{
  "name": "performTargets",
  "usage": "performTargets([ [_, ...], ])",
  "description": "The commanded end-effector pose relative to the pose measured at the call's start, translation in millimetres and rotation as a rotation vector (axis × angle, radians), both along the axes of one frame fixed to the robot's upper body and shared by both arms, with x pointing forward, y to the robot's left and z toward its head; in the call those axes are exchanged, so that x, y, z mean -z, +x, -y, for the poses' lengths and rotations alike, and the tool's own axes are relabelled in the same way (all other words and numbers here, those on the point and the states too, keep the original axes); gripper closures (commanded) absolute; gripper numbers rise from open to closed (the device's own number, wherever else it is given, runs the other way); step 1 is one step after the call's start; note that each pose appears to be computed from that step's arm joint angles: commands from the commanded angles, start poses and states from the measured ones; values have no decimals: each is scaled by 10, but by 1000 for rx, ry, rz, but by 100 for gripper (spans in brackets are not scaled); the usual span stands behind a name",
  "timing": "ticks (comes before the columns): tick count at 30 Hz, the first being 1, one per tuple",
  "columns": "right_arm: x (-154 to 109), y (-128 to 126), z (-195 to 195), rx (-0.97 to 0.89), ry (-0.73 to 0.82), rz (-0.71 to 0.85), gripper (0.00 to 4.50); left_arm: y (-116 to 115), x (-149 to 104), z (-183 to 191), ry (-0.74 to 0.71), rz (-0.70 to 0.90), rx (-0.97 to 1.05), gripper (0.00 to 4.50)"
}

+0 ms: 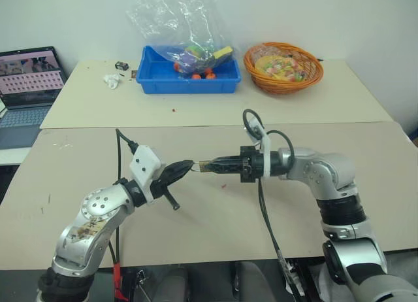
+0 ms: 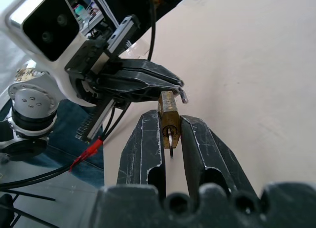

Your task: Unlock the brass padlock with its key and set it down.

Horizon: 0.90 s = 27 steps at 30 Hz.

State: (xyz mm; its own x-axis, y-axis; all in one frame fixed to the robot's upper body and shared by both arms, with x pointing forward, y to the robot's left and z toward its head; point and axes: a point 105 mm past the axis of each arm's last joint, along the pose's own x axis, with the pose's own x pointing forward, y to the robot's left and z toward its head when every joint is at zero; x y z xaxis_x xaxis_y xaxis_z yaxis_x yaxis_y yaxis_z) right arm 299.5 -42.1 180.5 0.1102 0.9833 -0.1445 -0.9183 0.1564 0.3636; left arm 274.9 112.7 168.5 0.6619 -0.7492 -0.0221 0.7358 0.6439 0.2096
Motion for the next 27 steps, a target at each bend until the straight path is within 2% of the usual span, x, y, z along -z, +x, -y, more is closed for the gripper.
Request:
performTargets([
  [1, -138, -75, -33, -35, 30, 44, 437, -38, -140, 56, -7, 66, 18, 444],
  [12, -456, -10, 0, -13, 157, 25, 437, -65, -131, 78, -10, 58, 25, 444],
  [21, -468, 30, 13, 10, 165, 7, 437, -69, -131, 81, -14, 53, 22, 444],
  [27, -510, 145, 154, 60, 195, -57, 437, -87, -19, -8, 23, 25, -4, 444],
])
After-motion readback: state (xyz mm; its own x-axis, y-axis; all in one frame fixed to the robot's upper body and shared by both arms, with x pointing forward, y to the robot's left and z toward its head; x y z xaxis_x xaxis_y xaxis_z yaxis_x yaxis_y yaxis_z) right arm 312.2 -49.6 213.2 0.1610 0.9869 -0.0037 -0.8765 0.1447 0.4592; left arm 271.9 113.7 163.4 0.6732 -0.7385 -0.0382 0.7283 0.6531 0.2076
